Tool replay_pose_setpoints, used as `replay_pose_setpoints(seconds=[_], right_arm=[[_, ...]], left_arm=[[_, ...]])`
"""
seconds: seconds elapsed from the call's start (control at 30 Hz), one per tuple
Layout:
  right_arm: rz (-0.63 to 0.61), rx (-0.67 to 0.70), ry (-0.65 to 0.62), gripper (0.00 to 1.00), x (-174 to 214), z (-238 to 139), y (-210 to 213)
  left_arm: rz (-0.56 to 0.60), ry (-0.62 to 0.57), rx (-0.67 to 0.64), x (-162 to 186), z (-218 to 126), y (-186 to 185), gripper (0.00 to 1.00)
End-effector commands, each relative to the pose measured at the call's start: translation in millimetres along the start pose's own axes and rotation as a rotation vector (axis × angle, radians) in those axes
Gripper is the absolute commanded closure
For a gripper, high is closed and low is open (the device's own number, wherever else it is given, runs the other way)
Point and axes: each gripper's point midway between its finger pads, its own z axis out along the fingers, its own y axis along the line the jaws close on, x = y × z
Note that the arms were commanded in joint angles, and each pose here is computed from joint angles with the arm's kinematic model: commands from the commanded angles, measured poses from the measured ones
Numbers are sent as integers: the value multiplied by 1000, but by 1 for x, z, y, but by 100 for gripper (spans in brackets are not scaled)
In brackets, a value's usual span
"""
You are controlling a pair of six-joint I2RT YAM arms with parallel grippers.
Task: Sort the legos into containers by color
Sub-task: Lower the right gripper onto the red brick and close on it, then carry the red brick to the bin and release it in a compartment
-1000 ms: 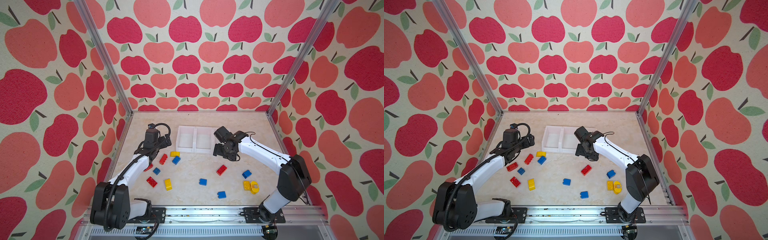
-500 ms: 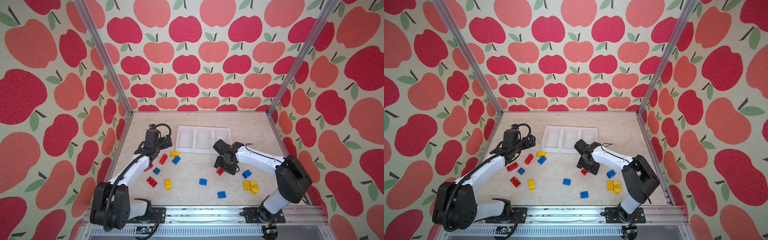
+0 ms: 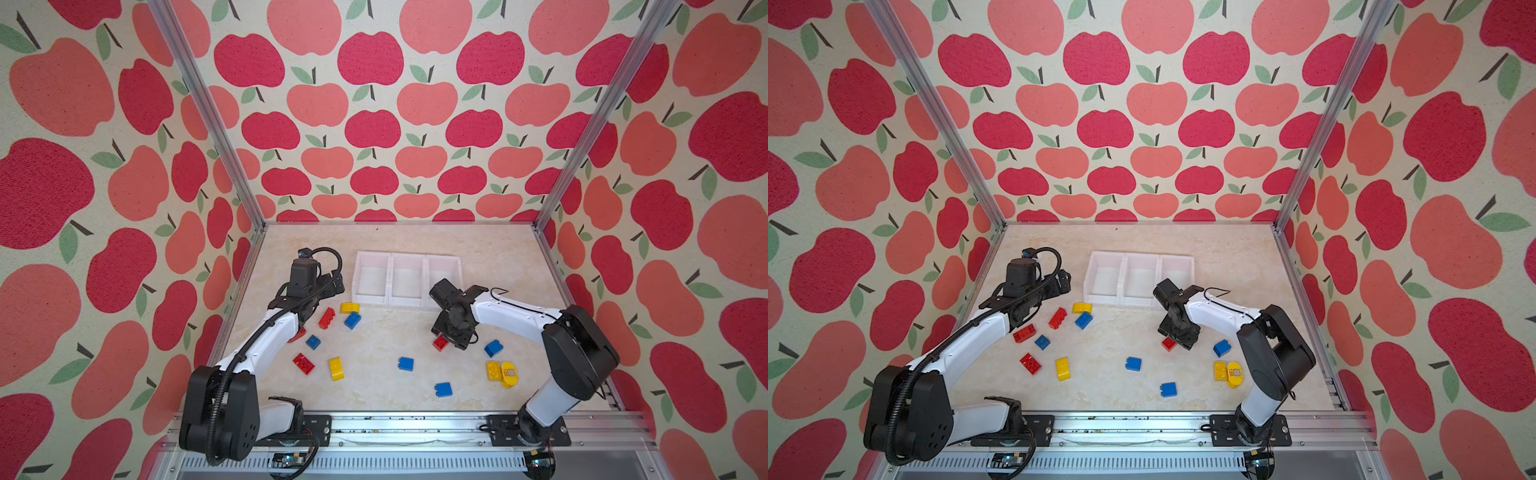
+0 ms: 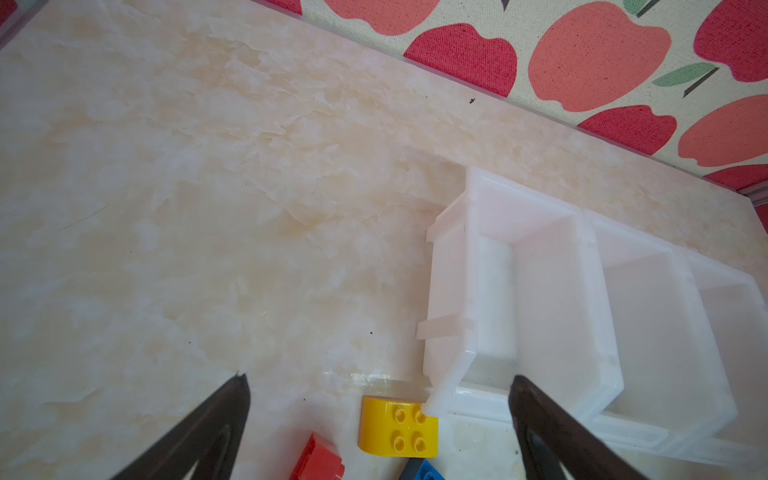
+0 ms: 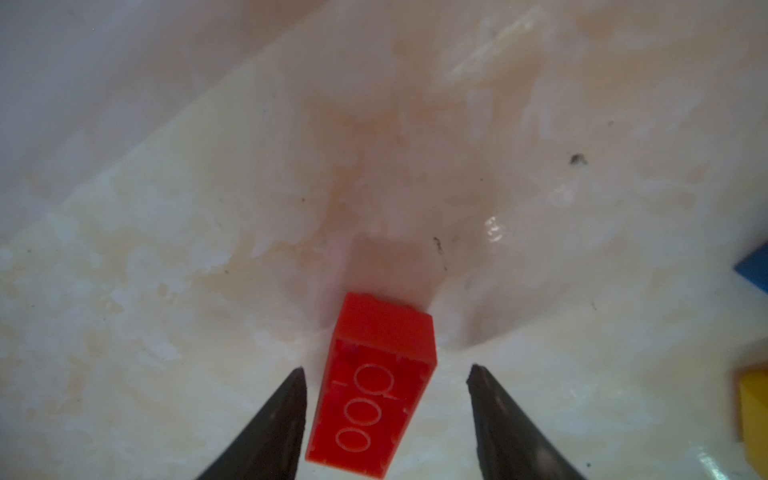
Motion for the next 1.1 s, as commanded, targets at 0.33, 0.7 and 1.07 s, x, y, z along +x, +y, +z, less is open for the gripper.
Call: replay_pose_setpoints(seconds=[0.33,0.7,1.07], right_arm=[[26,25,42,67,-1,17,-1],[-167,-27,-32,82,-13,-17,39],[-462,-154,-208,82,-38,-68,129]], left_arm=[[7,14,-11,5,-3,2,1],[-7,14,-21,9,-6,6,1],[-21,22,-20,13,-8,8,1]])
